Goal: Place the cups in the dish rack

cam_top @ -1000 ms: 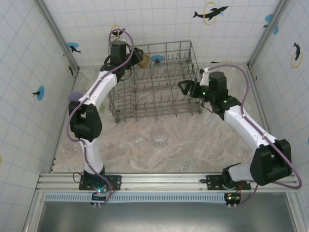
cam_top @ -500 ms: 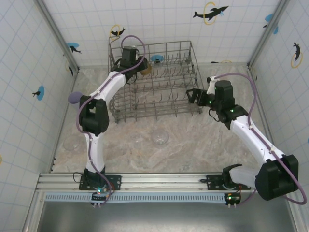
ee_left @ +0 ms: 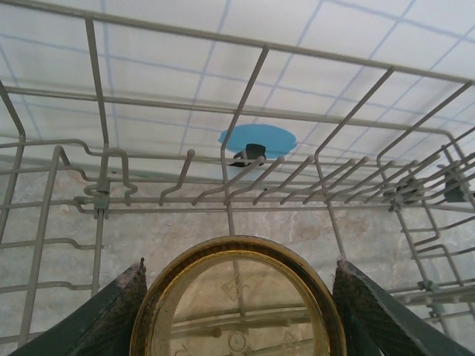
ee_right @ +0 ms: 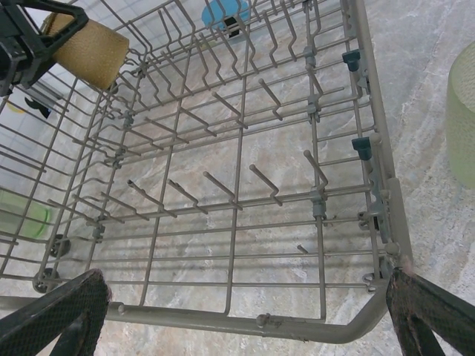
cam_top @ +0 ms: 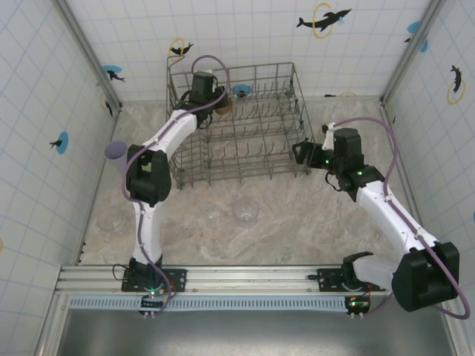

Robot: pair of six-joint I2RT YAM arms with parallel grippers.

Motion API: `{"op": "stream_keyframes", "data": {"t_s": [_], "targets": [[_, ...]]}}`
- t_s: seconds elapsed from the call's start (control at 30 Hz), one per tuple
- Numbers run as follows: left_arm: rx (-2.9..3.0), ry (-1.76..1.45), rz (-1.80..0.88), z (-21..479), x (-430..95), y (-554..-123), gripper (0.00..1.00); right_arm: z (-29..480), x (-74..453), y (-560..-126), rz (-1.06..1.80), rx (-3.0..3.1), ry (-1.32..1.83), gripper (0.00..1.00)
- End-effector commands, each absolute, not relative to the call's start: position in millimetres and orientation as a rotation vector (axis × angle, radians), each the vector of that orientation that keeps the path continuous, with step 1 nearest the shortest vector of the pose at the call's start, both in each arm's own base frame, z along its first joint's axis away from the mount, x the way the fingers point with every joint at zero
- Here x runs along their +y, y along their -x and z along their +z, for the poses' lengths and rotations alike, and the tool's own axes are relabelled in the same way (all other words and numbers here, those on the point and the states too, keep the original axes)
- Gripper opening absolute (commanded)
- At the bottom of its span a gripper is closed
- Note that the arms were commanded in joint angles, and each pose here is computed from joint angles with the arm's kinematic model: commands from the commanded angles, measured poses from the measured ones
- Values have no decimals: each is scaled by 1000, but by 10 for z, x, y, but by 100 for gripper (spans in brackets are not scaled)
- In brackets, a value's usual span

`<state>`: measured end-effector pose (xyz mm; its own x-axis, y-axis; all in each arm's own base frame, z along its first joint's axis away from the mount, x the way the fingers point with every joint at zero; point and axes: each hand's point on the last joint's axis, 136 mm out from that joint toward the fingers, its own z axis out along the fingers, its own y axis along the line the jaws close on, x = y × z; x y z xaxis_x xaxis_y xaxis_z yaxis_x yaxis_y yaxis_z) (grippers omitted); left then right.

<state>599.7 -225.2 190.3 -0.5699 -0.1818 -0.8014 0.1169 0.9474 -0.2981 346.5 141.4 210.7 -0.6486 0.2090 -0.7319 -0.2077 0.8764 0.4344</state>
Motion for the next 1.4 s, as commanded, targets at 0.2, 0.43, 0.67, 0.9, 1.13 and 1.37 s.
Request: {"op": "stream_keyframes", "data": {"t_s": [0.2, 0.43, 0.67, 0.9, 1.13, 1.37], "targets": [[2124, -7, -392, 1812, -2419, -6081, 0, 2108, 1407, -3351, 638, 2214, 7, 99], [2130, -28, -293, 1755, -2324, -6095, 0, 2090, 1404, -3318, 640, 2222, 7, 99], [2136, -129, -146, 1612, -2332, -6081, 0, 2022, 1391, -3289, 622, 2253, 7, 99], [2132, -194, -28, 1430, -2560, -6002, 0, 1998, 1389, -3269, 616, 2264, 14, 99], [2148, -173, 27, 1188, -2510, -6042, 0, 1971, 1379, -3251, 611, 2267, 13, 99], [2154, -169, -13, 1148, -2549, -6030, 12, 1935, 1408, -3235, 630, 2274, 10, 99]]}}
